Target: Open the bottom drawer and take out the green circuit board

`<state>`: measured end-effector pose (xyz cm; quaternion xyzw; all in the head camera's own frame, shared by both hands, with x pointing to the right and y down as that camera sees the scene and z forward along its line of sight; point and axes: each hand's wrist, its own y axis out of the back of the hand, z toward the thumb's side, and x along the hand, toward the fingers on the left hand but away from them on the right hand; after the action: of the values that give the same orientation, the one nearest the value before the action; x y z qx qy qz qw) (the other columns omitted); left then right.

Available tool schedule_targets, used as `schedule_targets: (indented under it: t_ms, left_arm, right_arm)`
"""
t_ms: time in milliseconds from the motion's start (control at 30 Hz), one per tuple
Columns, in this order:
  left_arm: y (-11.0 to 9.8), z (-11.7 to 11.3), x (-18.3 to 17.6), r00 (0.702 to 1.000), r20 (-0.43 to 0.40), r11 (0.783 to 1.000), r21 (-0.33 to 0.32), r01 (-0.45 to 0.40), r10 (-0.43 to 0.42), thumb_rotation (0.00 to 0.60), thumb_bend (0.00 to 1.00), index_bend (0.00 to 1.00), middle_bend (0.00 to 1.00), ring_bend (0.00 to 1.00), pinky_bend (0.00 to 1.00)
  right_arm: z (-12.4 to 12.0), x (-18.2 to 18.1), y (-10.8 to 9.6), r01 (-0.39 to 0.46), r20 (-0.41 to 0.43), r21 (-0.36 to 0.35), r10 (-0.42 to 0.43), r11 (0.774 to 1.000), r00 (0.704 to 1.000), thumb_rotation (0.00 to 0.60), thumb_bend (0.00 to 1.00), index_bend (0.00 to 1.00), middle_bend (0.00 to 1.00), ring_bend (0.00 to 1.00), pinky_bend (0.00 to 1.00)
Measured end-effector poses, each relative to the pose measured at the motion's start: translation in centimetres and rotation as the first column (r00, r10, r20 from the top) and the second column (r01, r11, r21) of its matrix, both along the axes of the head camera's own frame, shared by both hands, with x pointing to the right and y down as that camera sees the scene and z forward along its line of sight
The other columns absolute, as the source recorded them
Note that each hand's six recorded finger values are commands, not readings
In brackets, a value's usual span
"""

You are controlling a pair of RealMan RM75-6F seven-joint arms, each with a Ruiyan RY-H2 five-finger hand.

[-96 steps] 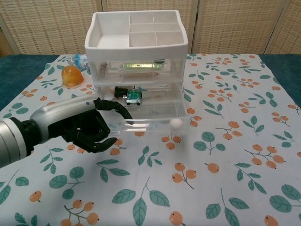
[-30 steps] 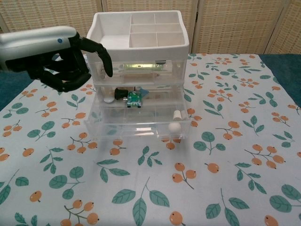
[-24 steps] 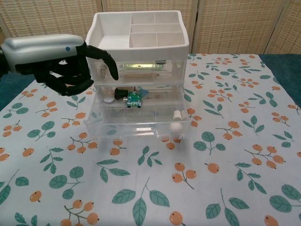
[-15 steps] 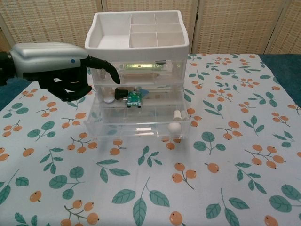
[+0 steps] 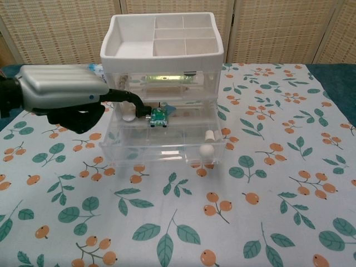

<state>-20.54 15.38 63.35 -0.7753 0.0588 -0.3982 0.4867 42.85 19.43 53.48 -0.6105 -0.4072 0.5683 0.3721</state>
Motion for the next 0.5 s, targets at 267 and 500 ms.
schedule_targets:
  t_ms: [267, 500]
  left_arm:
    - [0.7, 0.7, 1.1, 0.998, 0.066, 0.999, 0.038, 0.003, -0.005, 0.600, 1.00, 0.07, 1.00, 1.00, 1.00]
    - [0.9, 0.5, 2.7, 0.994, 0.110, 0.998, 0.055, -0.017, 0.011, 0.600, 1.00, 0.05, 1.00, 1.00, 1.00]
  right_arm:
    - [0.0, 0.1, 0.0, 0.000, 0.003, -0.003, 0.000, 1.000, 1.000, 0.600, 0.29, 0.14, 0.22, 0.13, 0.21]
    - [0.2, 0.0, 0.0, 0.003, 0.007, -0.009, -0.003, 1.000, 1.000, 0.600, 0.29, 0.14, 0.22, 0.13, 0.21]
